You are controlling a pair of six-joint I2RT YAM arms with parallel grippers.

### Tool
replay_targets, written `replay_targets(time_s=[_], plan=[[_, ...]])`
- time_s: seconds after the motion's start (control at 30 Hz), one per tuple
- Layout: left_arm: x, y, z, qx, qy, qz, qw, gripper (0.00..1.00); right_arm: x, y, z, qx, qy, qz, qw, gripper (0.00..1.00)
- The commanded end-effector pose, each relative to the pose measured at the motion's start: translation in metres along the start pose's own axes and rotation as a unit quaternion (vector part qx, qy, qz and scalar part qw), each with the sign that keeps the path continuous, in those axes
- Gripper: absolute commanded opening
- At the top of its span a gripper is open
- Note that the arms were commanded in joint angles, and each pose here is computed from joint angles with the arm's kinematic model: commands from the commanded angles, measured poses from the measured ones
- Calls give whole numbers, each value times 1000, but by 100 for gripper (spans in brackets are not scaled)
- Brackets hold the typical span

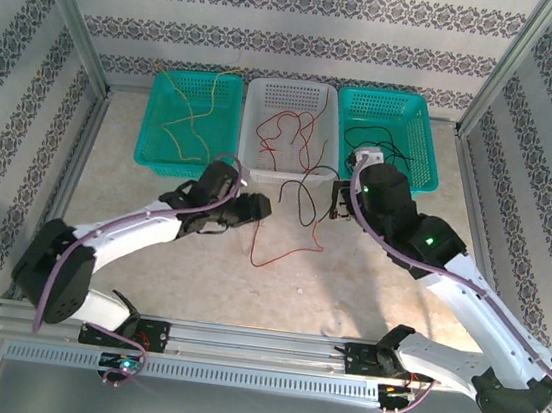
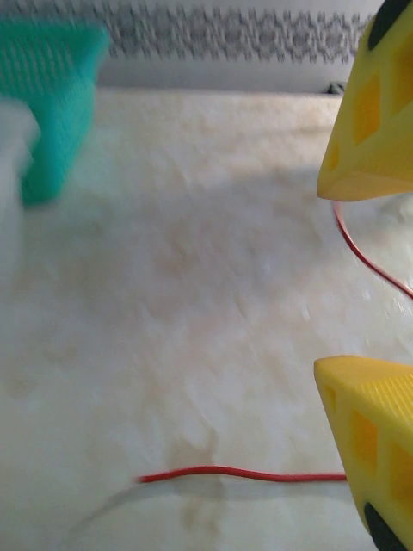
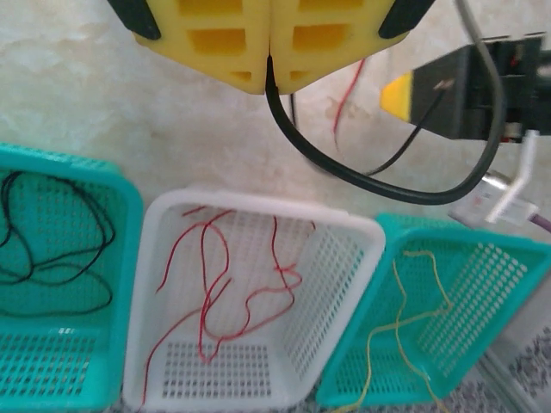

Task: Untangle the cables

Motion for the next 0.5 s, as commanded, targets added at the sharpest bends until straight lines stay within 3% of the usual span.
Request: replay_targets(time_s=[0.0, 0.1, 0.2, 0.3, 0.47], plan=[[-51, 33, -53, -77, -65, 122, 987, 57, 2, 8, -9, -6, -9, -17, 1000, 0], [-89, 47, -90, -127, -126, 200, 963, 65, 6, 16, -13, -16, 3, -15, 1000, 0], [-120, 55, -112, -135, -193, 250, 939, 67, 8, 20, -17, -24, 13, -10, 1000, 0], [-141, 56, -110, -102, -241, 278, 924, 66, 9, 21, -19, -28, 20, -7, 999, 0], [-149, 50, -84, -51, -229, 316, 919, 64, 10, 20, -23, -30, 29, -6, 999, 0]])
Point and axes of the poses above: each hand's point on the last joint's axis, 136 mm out from that joint toward the fingers, its own z axis out along the fingers, its own x axis along the line the jaws close on, y = z × x, the point moved 9 cm from there along -z, back along the fingers, and after that the axes turned 5 degrees about z, right-handed, at the moved point
